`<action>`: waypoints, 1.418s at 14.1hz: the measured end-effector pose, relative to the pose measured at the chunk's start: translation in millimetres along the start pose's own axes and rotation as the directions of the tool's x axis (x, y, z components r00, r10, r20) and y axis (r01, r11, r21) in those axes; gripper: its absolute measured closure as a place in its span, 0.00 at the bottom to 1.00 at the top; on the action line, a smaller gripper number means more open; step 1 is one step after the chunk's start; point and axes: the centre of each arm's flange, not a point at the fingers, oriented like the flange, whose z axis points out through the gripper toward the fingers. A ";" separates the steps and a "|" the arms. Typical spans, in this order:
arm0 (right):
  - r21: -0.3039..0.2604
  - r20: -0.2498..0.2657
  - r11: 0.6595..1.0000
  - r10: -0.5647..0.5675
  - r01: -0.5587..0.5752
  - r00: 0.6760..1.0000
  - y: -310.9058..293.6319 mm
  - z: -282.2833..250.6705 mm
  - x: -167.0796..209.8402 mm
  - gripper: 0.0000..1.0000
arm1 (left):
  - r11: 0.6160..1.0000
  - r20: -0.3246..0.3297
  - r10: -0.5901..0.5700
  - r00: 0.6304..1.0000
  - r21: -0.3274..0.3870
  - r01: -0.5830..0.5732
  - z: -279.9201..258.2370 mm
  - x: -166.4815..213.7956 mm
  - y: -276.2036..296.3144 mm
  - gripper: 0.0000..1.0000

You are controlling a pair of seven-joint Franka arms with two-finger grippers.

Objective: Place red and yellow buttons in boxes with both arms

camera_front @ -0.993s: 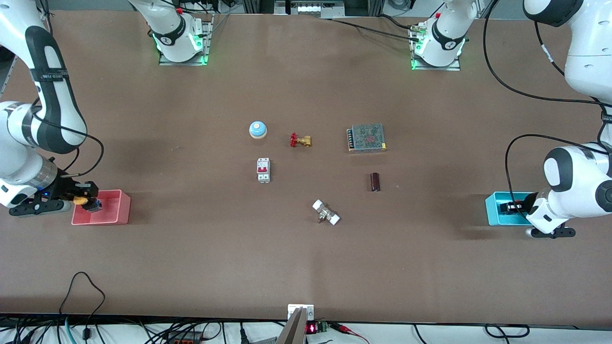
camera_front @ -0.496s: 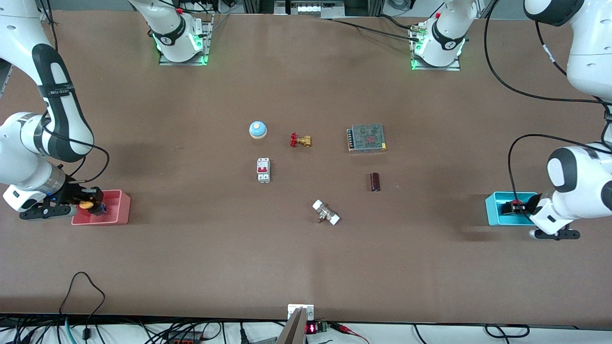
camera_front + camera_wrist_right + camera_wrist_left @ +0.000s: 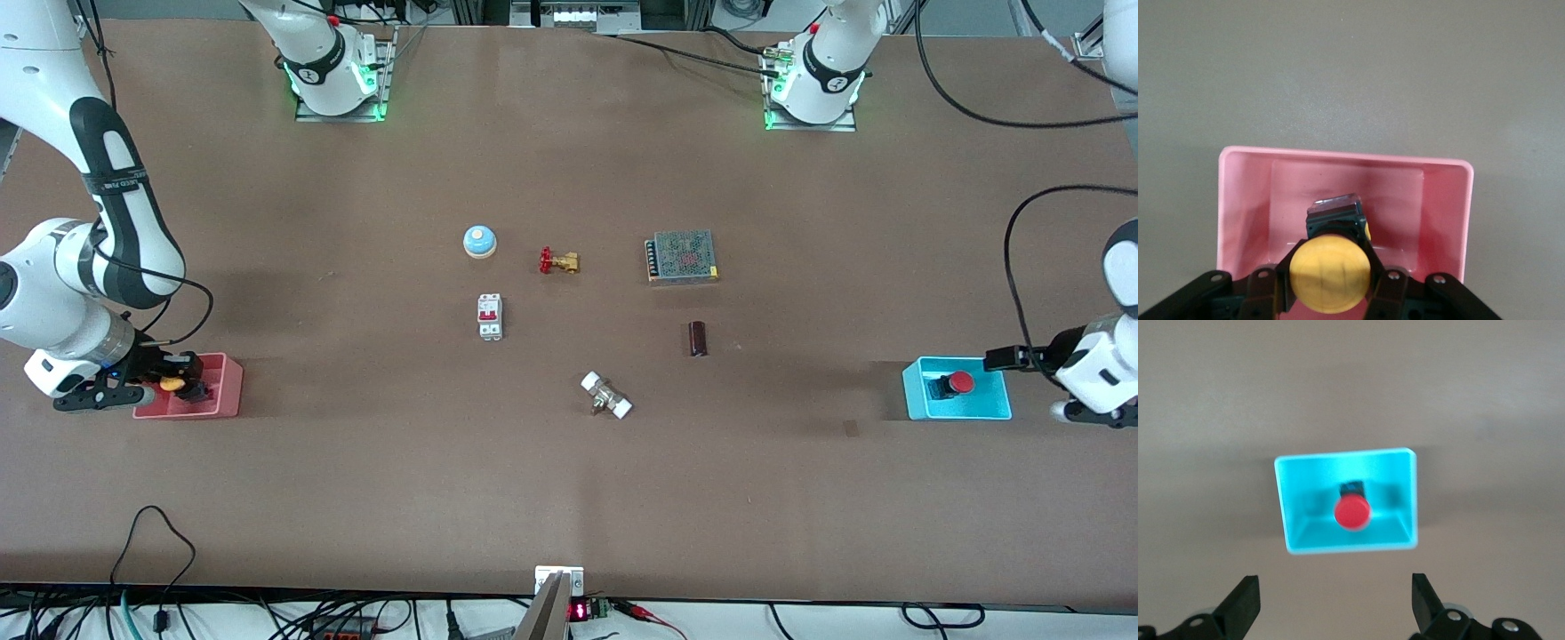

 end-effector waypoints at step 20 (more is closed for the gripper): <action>0.040 0.021 0.998 -0.052 0.051 0.998 -71.9 -193.2 12.8 0.00 | 0.999 -0.150 0.017 0.989 0.044 -0.010 -179.3 -124.6 151.5 0.00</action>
